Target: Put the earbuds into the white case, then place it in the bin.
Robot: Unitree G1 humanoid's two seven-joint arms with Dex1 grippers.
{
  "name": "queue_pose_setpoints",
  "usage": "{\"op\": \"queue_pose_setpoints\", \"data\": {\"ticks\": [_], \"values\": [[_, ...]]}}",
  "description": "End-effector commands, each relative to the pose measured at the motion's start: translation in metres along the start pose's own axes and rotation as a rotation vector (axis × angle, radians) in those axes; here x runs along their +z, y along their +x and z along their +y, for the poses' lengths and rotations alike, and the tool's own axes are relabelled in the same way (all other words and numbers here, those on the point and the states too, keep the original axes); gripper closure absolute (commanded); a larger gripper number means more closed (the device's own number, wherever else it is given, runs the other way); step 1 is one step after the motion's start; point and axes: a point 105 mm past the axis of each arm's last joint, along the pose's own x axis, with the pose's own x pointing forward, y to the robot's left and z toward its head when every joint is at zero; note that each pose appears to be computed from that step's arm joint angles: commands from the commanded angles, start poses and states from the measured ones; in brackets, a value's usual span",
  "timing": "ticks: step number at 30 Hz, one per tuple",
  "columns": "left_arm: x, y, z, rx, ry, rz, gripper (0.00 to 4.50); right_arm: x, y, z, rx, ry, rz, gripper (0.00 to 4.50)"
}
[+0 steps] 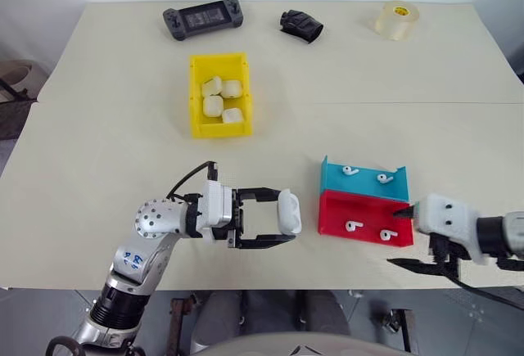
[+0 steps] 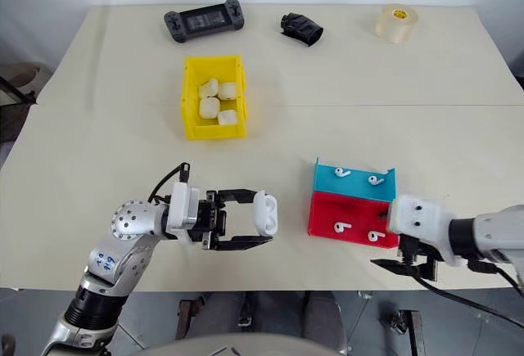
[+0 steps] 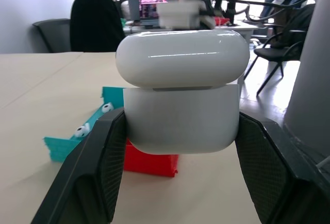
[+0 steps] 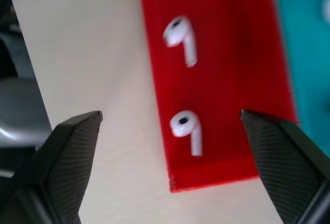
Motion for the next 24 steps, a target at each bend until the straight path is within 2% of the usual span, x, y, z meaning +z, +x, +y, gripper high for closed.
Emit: {"op": "queue_pose_setpoints", "data": {"ticks": [1,8,11,17,24], "values": [[0.0132,0.0030,-0.0070,-0.034,0.055,-0.021,1.73,-0.0030,0.0037,-0.0113,-0.046,-0.056,0.056,0.00],[0.0152,0.0036,-0.0091,-0.048,0.053,-0.024,1.73,-0.0087,0.0092,-0.0134,-0.031,-0.081,0.105,0.00],[0.0144,0.0037,-0.0130,-0.065,0.048,-0.028,1.73,-0.0072,0.0103,-0.0094,-0.017,-0.086,0.108,0.56],[0.0126,0.0035,-0.0122,-0.073,0.055,-0.022,1.73,-0.0060,0.0065,-0.0077,0.006,-0.126,0.133,2.53],[0.0117,0.0043,-0.0140,-0.068,0.046,-0.025,1.73,-0.0081,0.0013,-0.0108,0.002,-0.178,0.168,2.53]]}}
